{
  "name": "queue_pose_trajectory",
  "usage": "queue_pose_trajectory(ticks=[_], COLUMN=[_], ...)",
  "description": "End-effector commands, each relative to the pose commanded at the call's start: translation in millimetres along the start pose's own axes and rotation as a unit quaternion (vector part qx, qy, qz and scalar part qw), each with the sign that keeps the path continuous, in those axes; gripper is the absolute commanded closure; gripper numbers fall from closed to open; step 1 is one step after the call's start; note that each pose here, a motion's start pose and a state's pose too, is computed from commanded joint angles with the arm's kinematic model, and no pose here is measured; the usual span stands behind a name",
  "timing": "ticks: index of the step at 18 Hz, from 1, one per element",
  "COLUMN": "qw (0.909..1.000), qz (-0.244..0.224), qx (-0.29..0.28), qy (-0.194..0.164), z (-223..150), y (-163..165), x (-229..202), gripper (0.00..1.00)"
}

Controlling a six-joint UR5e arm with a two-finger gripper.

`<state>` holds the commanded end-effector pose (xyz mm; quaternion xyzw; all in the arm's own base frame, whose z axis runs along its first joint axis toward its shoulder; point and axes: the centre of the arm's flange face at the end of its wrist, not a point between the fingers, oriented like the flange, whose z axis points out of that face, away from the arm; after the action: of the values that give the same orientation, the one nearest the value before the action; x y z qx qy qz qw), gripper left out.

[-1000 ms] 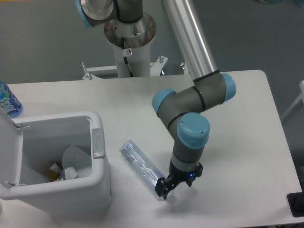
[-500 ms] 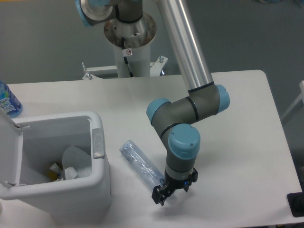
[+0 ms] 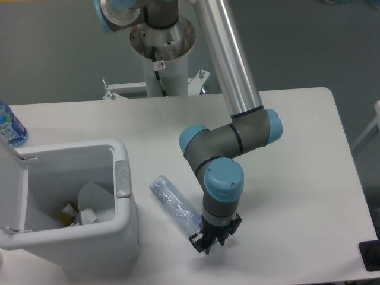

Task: Place the trash in the trash can
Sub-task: 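Close the gripper on the bottle's cap end and tilt it up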

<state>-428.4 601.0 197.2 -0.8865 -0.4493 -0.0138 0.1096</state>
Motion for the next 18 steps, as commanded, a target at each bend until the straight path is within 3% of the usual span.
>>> queue_pose_trajectory(ticks=[6,12,15,18], qw=[1.0000,0.9995,0.9978,0.9963], qz=[0.003,0.012,0.038,0.047], qx=[0.005,0.030,0.054,0.072], qy=[0.000,0.003,0.004,0.002], z=[-8,-42,-70,-90], y=[-2,-8,-17,-26], x=[0,3,1,-9], gripper=[0.64,0.68,0.68,0.78])
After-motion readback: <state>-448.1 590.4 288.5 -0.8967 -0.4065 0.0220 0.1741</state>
